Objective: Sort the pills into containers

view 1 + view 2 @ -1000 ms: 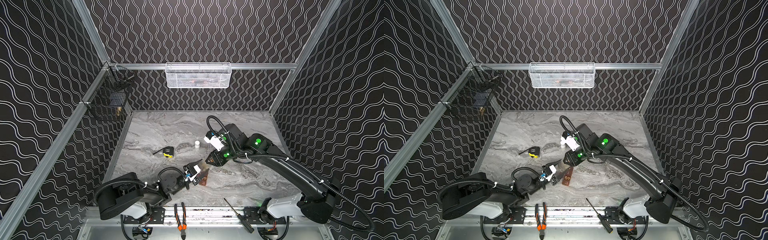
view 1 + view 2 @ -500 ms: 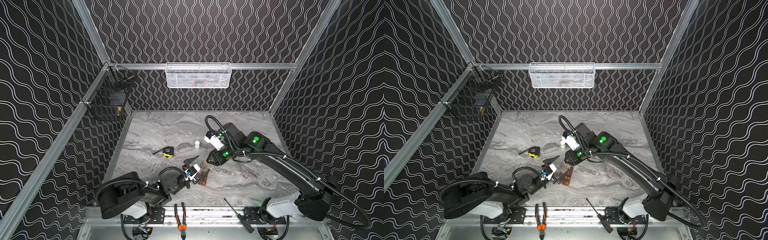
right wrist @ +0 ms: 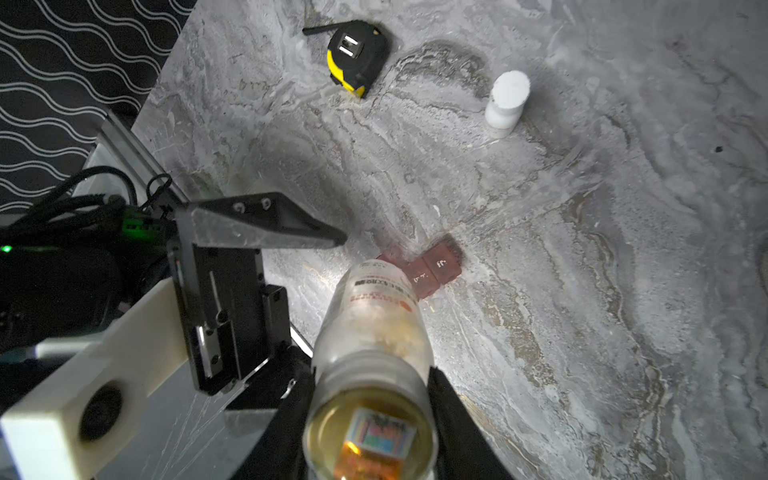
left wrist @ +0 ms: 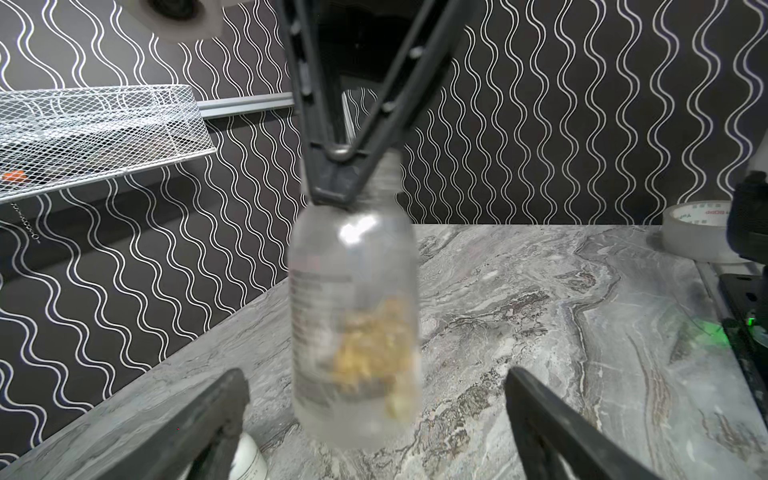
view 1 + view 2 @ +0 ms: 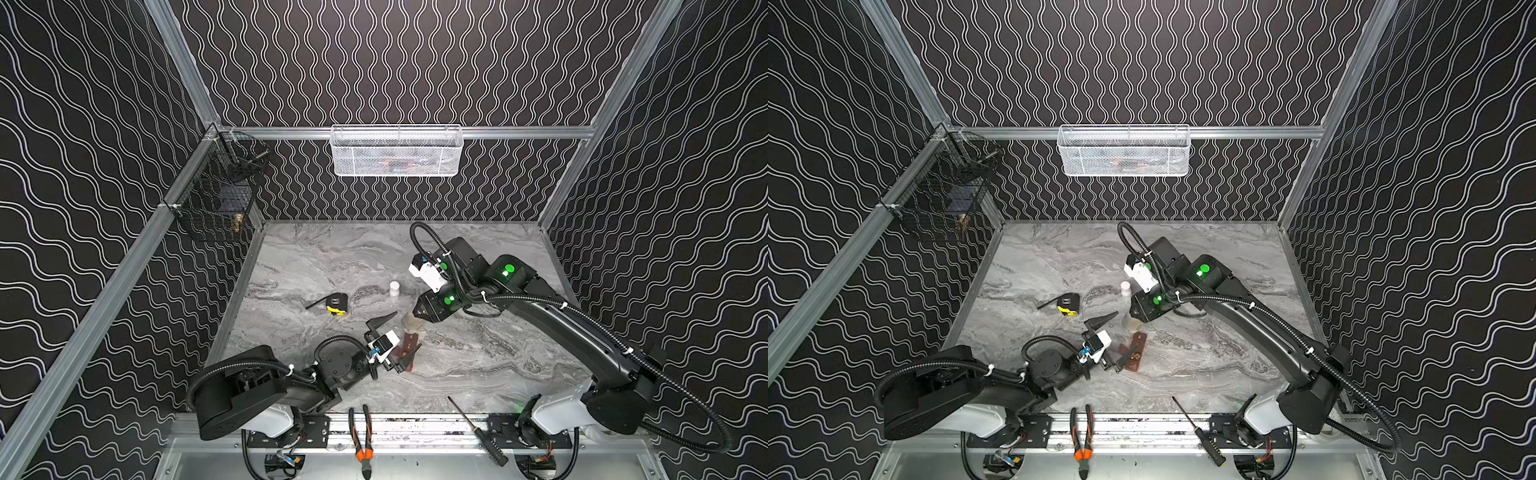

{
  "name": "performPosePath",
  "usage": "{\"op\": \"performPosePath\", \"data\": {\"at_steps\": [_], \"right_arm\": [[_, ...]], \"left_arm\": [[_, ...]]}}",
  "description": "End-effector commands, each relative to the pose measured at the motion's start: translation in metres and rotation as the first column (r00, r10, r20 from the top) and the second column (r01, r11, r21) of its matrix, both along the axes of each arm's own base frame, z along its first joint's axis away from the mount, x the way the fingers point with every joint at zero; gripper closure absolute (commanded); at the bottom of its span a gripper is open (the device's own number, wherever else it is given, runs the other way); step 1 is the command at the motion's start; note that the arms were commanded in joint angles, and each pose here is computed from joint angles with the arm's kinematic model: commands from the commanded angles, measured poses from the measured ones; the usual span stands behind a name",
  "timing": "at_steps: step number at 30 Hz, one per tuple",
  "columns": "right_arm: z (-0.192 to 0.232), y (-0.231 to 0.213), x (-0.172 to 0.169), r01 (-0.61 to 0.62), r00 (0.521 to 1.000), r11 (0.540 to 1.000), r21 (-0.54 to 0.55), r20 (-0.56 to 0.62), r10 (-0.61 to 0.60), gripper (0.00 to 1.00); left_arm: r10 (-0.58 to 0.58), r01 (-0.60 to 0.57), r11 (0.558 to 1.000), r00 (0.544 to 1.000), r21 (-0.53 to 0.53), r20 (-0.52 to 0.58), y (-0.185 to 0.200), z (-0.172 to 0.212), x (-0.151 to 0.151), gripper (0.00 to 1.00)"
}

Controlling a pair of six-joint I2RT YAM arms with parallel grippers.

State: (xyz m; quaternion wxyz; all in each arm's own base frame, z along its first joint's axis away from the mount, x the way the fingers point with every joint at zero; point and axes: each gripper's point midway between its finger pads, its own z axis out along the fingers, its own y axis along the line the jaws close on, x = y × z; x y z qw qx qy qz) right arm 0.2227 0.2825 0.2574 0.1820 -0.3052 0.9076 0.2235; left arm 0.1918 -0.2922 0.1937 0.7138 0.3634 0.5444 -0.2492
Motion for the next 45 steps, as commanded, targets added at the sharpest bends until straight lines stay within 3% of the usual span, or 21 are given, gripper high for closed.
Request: {"op": "performPosePath", "data": {"at_steps": [1, 11, 21, 27, 45], "right_arm": [[0.001, -0.015, 0.022, 0.051, 0.998, 0.998, -0.042, 0.041, -0.049, 0.77], [-0.022, -0.059, 0.120, 0.305, 0.949, 0.937, -0.168, 0.134, -0.285, 0.77], [-0.079, -0.055, 0.180, 0.364, 0.931, 0.879, -0.309, 0.153, -0.332, 0.78], [-0.105, -0.050, 0.195, 0.373, 0.928, 0.863, -0.340, 0.141, -0.346, 0.78], [-0.166, -0.079, 0.189, 0.413, 0.899, 0.824, -0.389, 0.027, -0.438, 0.76]], "left_arm": [[0.002, -0.001, 0.999, 1.000, -0.035, 0.015, 0.006, 0.009, -0.003, 0.01], [0.116, -0.118, 0.991, 0.992, -0.064, -0.043, 0.042, 0.017, 0.001, 0.02], [0.296, -0.299, 0.954, 0.944, 0.001, -0.148, 0.090, 0.018, 0.009, 0.05], [0.372, -0.377, 0.926, 0.901, 0.020, -0.222, 0.110, 0.010, 0.012, 0.06], [0.458, -0.451, 0.889, 0.858, 0.086, -0.233, 0.116, -0.003, 0.023, 0.05]]}}
